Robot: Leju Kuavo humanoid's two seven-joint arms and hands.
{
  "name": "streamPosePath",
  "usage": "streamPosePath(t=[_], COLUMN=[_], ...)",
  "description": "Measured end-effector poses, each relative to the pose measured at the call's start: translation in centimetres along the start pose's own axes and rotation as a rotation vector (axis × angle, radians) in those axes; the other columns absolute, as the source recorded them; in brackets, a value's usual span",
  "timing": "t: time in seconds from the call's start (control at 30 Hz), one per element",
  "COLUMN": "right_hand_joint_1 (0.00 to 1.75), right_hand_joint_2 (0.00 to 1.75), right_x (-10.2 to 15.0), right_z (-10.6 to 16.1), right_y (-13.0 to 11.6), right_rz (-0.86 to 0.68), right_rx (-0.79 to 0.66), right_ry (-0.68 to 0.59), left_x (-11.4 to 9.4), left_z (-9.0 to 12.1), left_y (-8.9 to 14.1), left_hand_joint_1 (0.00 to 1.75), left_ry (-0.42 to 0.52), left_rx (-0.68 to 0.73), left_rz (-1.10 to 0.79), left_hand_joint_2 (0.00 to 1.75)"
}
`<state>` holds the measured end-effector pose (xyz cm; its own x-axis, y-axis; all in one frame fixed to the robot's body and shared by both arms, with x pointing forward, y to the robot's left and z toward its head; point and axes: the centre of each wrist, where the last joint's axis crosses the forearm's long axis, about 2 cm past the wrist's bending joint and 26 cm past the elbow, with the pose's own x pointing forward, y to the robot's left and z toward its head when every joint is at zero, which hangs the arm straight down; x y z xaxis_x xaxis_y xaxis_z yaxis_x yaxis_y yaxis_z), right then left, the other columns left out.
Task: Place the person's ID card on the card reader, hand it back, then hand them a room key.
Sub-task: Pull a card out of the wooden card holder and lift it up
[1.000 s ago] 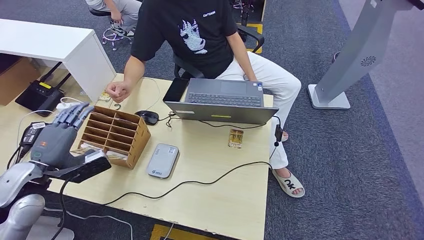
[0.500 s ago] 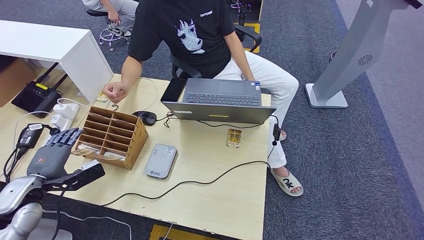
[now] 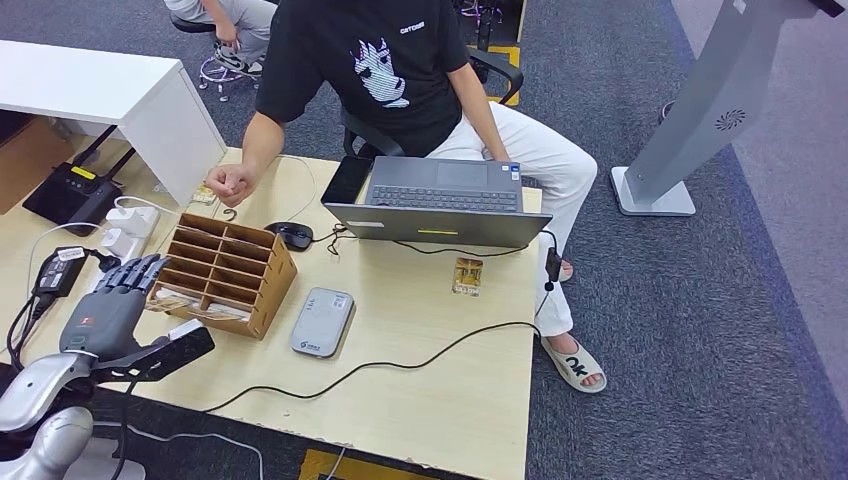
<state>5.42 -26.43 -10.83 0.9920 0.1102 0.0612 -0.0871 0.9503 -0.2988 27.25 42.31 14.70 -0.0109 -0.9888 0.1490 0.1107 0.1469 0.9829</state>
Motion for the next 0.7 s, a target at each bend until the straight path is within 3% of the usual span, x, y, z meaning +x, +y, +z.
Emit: streamPosePath(t=[0.33,0.7], right_hand_joint_1=[0.0,0.0], right_hand_joint_2=[1.75,1.75], right_x=[0.1,0.2], right_z=[0.0,0.0], right_y=[0.0,0.0], right_rz=[0.025,0.043], right_rx=[0.002,0.004], right_ry=[-0.011,-0.014], left_x=[1.0,2.5], left_z=[-1.0,-3.0], left_y=[-1.1,-2.7], left_hand_joint_1=[0.0,0.0], left_ry=[-0.073,-0.084], left_rx=[0.059,-0.017], left_rz=[0.012,0.063], left_hand_joint_2=[1.75,1.75])
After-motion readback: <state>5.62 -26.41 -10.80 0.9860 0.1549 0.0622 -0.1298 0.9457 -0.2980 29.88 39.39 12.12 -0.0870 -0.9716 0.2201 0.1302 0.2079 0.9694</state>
